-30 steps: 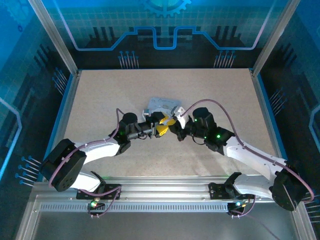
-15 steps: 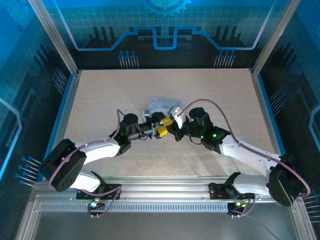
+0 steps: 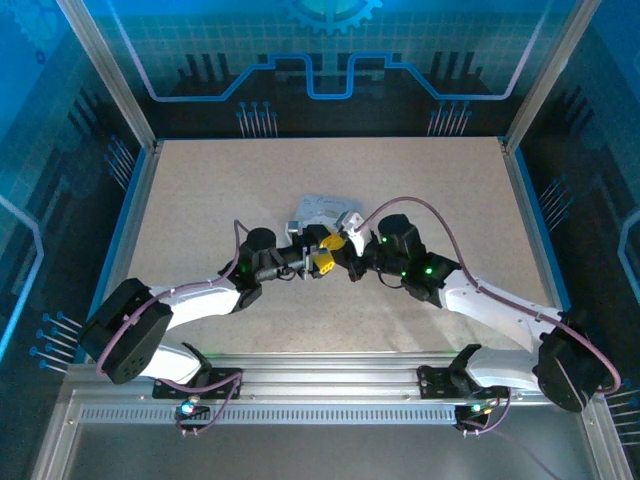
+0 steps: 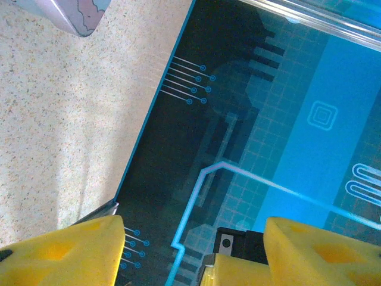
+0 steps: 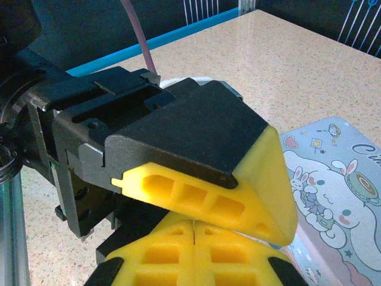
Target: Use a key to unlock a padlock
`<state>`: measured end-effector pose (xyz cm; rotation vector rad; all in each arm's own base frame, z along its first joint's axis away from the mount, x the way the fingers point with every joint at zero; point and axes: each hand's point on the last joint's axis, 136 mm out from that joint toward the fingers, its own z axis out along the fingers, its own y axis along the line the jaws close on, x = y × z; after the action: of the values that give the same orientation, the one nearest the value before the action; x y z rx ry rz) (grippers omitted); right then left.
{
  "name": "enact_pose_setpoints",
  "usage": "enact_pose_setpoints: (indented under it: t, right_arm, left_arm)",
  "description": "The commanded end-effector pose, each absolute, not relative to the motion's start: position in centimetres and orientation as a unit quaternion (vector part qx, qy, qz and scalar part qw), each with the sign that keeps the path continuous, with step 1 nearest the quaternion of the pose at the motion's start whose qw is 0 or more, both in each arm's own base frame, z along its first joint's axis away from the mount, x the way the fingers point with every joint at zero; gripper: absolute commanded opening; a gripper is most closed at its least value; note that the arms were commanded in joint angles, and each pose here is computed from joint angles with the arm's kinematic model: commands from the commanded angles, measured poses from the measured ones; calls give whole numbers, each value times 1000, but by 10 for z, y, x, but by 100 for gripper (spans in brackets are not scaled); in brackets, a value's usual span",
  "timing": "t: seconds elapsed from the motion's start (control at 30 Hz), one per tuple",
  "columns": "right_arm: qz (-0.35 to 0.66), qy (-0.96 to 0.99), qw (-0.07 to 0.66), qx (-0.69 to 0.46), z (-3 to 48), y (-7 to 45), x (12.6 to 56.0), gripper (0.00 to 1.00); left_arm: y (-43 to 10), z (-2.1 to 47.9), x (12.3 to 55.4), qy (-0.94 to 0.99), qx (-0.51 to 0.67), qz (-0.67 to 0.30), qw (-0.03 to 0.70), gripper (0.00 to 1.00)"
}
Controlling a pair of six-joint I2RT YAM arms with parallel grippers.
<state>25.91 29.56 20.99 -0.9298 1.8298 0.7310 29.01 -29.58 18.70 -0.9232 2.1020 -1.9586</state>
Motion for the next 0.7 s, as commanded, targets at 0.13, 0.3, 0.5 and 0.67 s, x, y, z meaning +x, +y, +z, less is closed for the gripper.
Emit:
enact_pose_setpoints:
  t: [0.13, 0.3, 0.5, 0.67]
  right_arm:
    - [303, 740, 474, -370, 217, 299, 259, 0]
    - [298, 743, 475, -365, 214, 294, 257, 0]
    - [296, 745, 477, -360, 213, 289, 255, 0]
    - [297, 745, 478, -359, 214, 289, 254, 0]
  left_arm:
    - [-293, 194, 287, 686, -304, -657, 72, 58]
    - [-291, 192, 287, 686, -309, -655, 73, 53]
    - [-290, 190, 287, 687, -311, -653, 75, 45]
    - [-290, 188, 287, 688, -312, -651, 75, 39]
